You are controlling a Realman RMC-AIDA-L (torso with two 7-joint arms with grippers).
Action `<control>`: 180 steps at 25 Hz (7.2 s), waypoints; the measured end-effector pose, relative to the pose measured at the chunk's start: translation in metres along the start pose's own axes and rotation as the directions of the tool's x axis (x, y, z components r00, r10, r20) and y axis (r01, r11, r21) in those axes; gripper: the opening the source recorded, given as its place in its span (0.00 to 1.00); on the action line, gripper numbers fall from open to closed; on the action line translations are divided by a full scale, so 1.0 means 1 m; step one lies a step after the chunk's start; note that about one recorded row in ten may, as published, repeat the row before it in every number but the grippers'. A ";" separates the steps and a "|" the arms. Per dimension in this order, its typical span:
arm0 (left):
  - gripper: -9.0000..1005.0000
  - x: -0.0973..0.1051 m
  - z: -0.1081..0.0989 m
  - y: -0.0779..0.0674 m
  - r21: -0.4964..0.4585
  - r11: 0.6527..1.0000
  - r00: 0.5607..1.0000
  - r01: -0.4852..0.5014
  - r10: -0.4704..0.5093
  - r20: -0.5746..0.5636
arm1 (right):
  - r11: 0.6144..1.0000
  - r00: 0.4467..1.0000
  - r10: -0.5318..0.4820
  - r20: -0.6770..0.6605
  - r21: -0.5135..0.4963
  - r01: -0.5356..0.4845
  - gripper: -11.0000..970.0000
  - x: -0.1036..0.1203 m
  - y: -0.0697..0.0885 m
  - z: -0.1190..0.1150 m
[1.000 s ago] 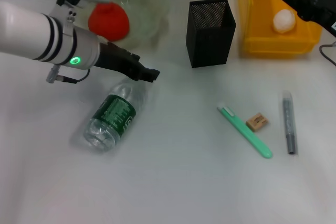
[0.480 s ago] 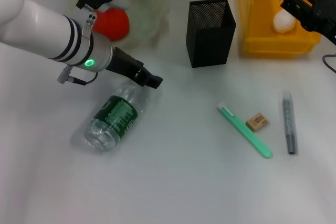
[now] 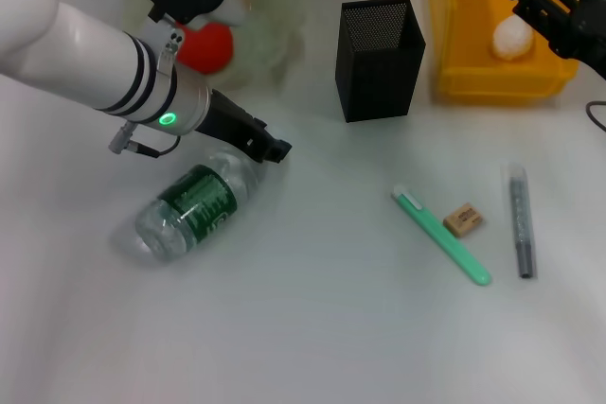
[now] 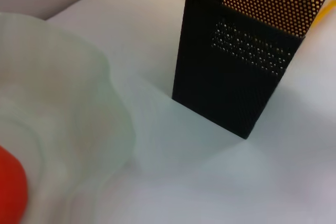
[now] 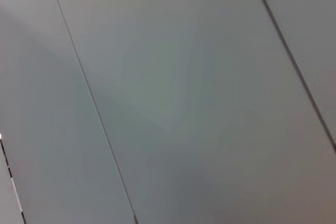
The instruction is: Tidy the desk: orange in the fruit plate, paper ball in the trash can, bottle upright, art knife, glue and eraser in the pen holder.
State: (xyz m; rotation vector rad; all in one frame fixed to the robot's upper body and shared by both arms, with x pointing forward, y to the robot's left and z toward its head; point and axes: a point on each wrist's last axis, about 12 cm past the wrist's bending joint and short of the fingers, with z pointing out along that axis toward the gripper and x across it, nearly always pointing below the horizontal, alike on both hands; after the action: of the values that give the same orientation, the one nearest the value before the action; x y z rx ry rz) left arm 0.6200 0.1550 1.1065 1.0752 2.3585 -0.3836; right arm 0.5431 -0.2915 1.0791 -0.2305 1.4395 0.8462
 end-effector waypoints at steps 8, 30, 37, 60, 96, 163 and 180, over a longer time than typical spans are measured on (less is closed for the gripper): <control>0.45 0.000 0.001 -0.001 0.000 1.000 1.000 -0.018 0.018 -0.004 | 1.000 1.000 -0.001 0.009 -0.006 0.001 0.73 0.000 0.001 -0.001; 0.45 0.000 0.005 -0.005 -0.017 0.997 0.996 -0.079 0.079 -0.045 | 1.000 1.000 -0.001 0.013 -0.014 0.001 0.73 -0.001 0.002 -0.001; 0.45 0.001 0.005 -0.005 -0.019 0.997 0.996 -0.080 0.079 -0.046 | 1.000 1.000 0.000 0.013 -0.013 0.001 0.73 0.000 0.002 -0.002; 0.44 0.013 -0.029 0.010 -0.002 1.000 0.982 -0.004 0.004 0.187 | 1.000 0.993 0.015 0.114 -0.017 -0.013 0.73 -0.008 0.004 -0.013; 0.44 0.092 -0.086 0.035 0.025 0.990 0.774 0.138 -0.124 0.621 | 0.999 0.992 0.027 0.120 -0.030 -0.023 0.73 -0.009 0.005 -0.009; 0.70 0.118 -0.131 0.048 0.112 0.982 0.630 0.150 -0.182 0.755 | 0.979 0.109 0.027 -0.994 0.048 0.197 0.70 -0.006 0.088 0.145; 0.70 0.118 -0.131 0.051 0.108 0.980 0.623 0.165 -0.189 0.759 | 0.976 0.095 0.043 -0.995 0.062 0.208 0.56 0.008 0.082 0.144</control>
State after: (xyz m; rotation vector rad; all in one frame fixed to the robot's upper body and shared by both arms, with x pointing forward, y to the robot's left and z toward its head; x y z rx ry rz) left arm 0.5492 0.3199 1.1466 0.5042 1.6625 -0.7772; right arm 0.6018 -0.1426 1.1240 -0.8901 2.8021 0.3250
